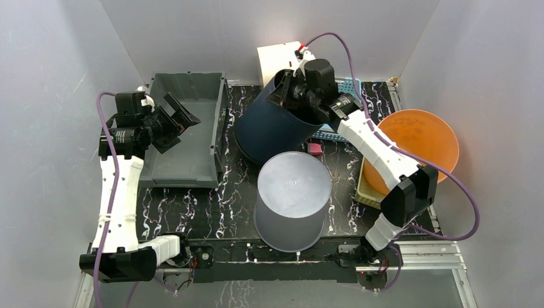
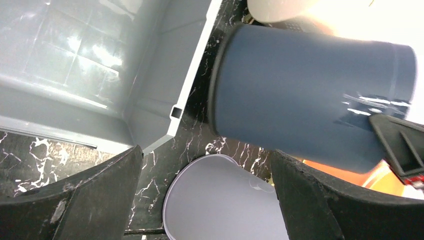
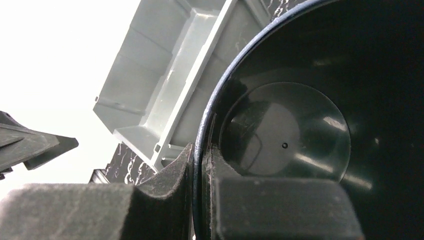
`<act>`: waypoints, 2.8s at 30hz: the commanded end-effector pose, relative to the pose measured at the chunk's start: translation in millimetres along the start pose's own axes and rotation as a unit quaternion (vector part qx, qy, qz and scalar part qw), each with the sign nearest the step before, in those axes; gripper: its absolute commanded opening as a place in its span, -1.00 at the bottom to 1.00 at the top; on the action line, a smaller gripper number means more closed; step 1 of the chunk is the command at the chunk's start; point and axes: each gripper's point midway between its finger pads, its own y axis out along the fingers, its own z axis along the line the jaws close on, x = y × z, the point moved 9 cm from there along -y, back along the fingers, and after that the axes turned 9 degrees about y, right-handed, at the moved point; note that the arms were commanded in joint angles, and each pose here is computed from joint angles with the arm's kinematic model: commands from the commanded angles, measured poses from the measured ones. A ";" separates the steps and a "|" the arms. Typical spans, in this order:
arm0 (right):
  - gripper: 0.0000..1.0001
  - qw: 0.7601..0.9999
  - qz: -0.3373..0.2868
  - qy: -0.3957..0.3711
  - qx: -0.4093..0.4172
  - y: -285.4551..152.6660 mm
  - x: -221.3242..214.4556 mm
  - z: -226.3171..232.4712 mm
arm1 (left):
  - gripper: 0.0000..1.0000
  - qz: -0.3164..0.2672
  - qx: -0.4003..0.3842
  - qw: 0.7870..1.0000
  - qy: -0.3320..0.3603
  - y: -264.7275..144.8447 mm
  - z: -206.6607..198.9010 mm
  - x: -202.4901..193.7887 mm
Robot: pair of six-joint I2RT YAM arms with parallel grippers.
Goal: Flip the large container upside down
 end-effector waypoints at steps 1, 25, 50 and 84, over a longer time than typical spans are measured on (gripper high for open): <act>-1.00 0.972 -0.077 0.004 0.220 -11.1 24.9 70.8 | 0.97 -0.028 -0.054 0.998 0.029 -19.6 -12.8 7.0; -1.00 0.958 -0.076 0.181 0.208 -29.3 -6.9 -18.2 | 0.97 0.002 -0.070 0.997 0.030 -2.8 -9.8 0.7; -1.00 0.965 -0.002 0.222 0.136 -17.9 -42.7 -82.7 | 0.64 0.103 -0.168 0.980 0.027 79.3 -27.7 -51.7; -0.82 0.949 0.120 0.229 0.181 20.2 -96.7 -67.6 | -1.00 -0.048 -0.300 0.950 0.074 -26.0 -110.7 34.4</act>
